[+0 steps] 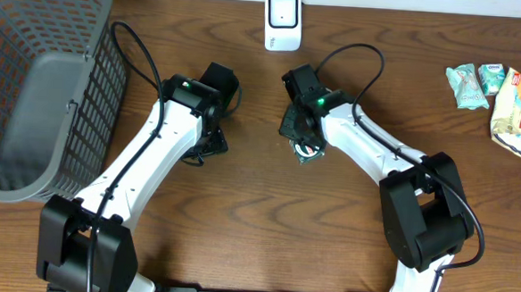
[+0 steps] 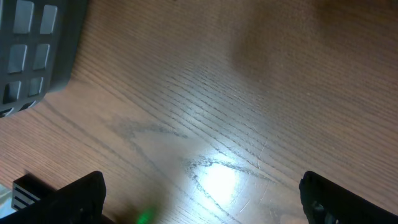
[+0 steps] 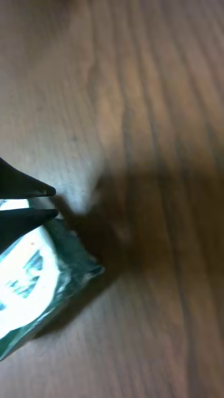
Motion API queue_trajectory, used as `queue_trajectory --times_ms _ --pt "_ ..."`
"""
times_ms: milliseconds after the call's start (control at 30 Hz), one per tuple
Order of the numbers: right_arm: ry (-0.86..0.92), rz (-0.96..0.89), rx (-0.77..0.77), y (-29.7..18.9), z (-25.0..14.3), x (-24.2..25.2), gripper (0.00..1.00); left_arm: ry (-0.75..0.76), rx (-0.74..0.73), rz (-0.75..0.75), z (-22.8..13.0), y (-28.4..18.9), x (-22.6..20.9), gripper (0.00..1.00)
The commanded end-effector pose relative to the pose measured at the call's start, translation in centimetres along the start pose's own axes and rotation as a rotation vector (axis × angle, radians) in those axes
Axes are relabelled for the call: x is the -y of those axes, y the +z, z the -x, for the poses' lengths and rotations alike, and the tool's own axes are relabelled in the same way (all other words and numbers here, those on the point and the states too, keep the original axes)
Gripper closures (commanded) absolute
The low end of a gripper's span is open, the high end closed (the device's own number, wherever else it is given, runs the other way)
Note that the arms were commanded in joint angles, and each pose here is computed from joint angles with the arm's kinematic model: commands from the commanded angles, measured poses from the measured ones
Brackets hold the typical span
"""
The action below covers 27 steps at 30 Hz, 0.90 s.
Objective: Scan the item barcode
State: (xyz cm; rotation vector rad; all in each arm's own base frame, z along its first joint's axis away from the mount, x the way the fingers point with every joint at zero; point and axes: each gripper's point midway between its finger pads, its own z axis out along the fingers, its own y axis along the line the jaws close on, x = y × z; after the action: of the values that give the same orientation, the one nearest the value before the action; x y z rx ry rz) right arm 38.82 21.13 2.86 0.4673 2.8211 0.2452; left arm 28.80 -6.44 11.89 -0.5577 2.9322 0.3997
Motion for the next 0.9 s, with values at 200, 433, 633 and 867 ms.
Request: queue_trajectory --times_ms 200,433,633,867 --pt "0.022 0.014 0.043 1.2 -0.1 -0.1 0.98 -0.009 0.007 0.016 0.0 0.0 -0.5 0.02" --pt "-0.086 -0.011 -0.078 1.0 -2.5 1.0 0.99 -0.009 0.007 0.016 0.0 0.0 -0.5 0.02" --pt "-0.185 -0.029 -0.133 -1.3 -2.8 1.4 0.99 -0.009 0.007 0.016 0.0 0.0 -0.5 0.02" --pt "-0.258 -0.06 -0.164 -4.3 -2.4 2.0 0.93 -0.009 0.007 0.016 0.0 0.0 -0.5 0.02"
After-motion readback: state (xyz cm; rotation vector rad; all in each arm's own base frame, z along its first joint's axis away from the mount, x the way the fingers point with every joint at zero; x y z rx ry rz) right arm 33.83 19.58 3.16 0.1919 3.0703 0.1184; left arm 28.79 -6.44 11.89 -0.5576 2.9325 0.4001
